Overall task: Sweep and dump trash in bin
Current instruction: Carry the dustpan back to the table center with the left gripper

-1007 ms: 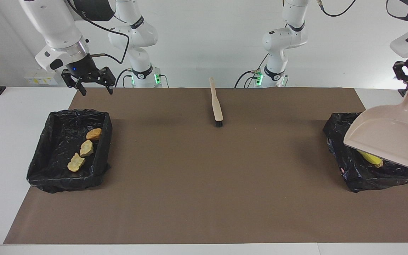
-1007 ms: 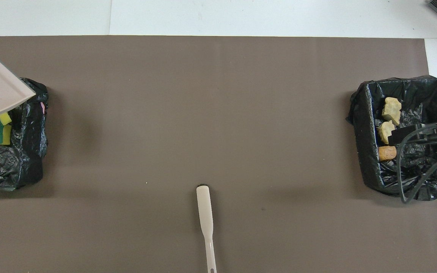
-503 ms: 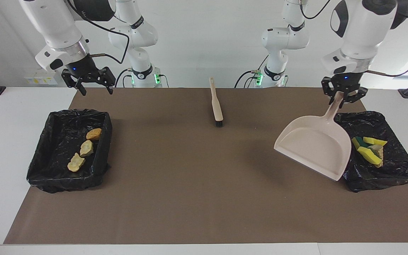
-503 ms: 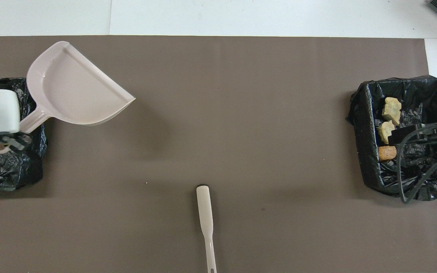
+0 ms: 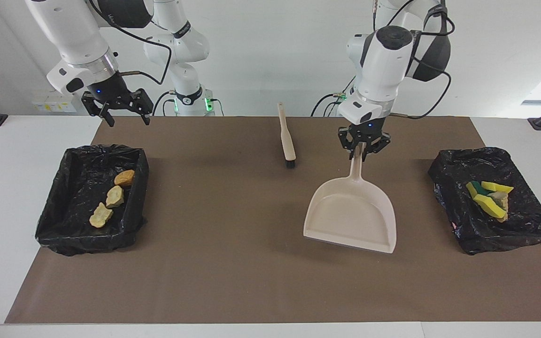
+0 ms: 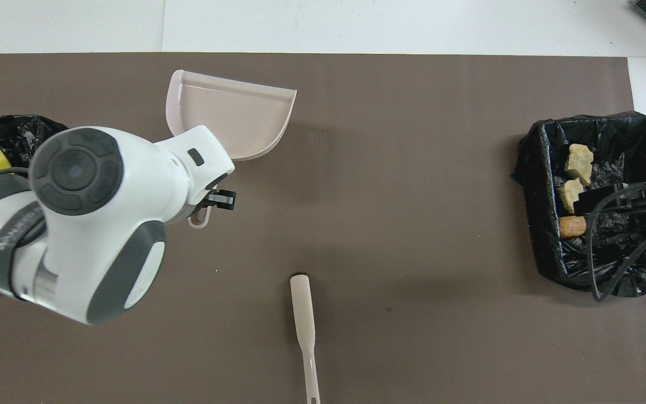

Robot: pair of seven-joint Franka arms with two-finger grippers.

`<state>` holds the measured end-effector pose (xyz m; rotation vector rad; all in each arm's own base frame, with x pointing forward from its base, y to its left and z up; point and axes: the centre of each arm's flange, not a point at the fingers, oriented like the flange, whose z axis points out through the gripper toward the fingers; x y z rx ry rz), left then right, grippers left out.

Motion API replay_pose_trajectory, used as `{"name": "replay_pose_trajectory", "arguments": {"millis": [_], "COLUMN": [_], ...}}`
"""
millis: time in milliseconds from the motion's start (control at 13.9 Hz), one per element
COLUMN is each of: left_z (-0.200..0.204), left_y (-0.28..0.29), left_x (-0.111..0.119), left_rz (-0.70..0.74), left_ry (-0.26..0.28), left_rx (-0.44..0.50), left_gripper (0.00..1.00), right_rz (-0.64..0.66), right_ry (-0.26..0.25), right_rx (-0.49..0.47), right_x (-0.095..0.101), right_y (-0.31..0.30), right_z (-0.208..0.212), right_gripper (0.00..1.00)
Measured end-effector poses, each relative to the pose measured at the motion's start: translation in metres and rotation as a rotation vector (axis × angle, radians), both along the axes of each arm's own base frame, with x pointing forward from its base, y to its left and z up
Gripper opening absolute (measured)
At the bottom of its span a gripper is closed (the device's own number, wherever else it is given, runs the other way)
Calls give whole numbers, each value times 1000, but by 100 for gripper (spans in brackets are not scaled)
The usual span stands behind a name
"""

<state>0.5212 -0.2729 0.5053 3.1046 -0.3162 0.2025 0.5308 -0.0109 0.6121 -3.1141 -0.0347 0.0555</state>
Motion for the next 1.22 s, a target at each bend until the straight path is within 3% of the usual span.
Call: {"name": "replay_pose_trajectory", "arguments": {"millis": [431,791,1223], "left_z": [-99,-107,-125], "left_y": [-111,-131,-124], "left_x": [-23,-35,-38], "left_rz": [7,20,44], "left_ry": [39,82,111], "left_rx": [-50,-105,-84], "left_gripper": [32,32,32], "right_rz": [0,0,0], "right_ry": [0,0,0], "right_rx": [0,0,0], "right_x": [0,0,0], "right_y": [0,0,0], "right_z": [0,0,0], "right_gripper": [100,100,100]}}
